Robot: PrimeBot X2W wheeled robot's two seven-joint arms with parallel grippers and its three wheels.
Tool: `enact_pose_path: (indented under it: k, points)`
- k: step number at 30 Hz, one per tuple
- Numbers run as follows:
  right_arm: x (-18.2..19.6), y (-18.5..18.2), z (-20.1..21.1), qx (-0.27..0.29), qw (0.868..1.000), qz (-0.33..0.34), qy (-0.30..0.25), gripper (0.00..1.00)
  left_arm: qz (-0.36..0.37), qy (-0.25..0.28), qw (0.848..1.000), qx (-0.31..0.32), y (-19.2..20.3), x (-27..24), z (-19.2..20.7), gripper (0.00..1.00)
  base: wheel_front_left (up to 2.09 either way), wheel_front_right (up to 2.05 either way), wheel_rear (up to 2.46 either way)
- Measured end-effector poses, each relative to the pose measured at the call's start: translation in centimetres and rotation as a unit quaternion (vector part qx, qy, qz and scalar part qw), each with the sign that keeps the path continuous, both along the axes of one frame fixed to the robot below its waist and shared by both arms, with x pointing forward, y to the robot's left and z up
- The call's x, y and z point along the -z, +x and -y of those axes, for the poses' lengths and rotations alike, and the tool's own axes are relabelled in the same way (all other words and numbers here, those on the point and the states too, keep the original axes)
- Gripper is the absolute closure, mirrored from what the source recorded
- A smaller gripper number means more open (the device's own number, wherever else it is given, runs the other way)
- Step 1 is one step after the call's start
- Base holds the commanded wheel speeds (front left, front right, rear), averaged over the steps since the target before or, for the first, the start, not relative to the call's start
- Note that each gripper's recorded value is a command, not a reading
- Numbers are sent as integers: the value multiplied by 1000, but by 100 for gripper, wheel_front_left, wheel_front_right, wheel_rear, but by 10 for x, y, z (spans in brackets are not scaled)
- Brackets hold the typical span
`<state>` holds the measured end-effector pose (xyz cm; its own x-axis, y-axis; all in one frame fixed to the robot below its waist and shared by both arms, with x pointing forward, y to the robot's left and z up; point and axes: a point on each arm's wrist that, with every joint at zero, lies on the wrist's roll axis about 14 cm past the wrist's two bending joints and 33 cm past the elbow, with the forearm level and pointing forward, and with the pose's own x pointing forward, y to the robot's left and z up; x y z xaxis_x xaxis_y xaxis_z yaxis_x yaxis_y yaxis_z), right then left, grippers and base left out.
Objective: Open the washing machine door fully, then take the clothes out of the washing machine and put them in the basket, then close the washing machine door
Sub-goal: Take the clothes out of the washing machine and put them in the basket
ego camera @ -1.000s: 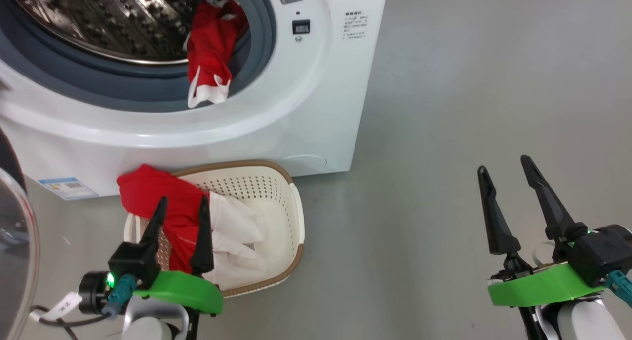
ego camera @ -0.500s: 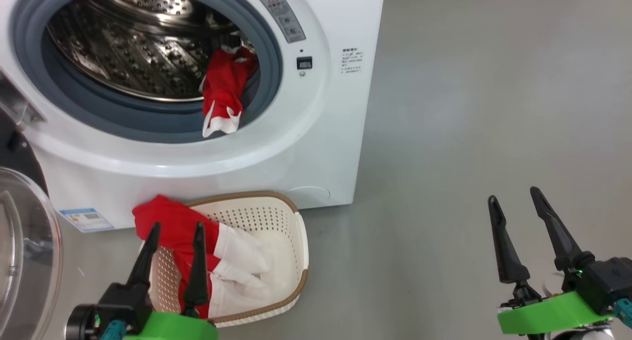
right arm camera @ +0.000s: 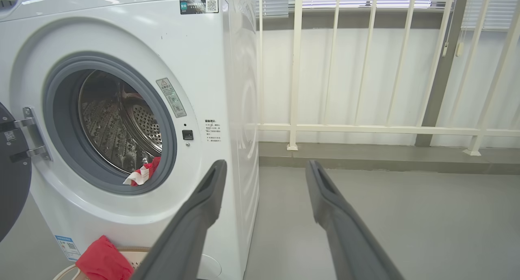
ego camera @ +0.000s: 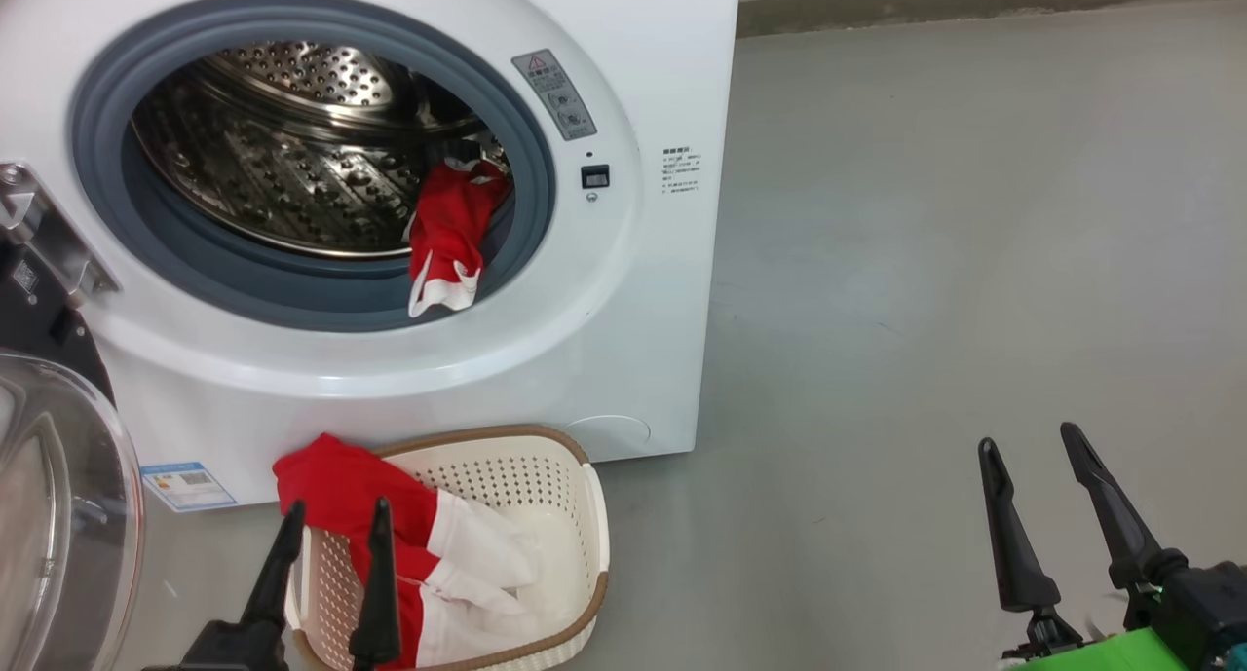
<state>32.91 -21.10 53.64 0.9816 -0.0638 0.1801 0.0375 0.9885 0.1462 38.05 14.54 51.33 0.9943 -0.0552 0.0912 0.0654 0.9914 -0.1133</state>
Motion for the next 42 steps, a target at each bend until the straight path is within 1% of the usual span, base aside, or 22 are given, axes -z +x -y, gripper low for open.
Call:
enact_pose_path:
  k: [8,27,32,36,42]
  points:
    - [4,-7,5,8,1000,-7,-1,0,-5,0,1000,-4,-5,3,-2,0,0,0,0]
    - [14,-1,4,7,1000,-25,-1,0,-24,-1,1000,-4,1,16,-2,0,0,0,0]
    - [20,6,1,1,999,-35,0,0,-34,-1,999,-3,8,24,-2,0,0,0,0]
    - [20,20,-6,-9,999,-33,1,0,-30,-3,1000,0,22,23,2,0,0,0,0]
    - [29,36,-15,-23,999,-45,5,0,-42,-3,999,3,41,34,4,0,0,0,0]
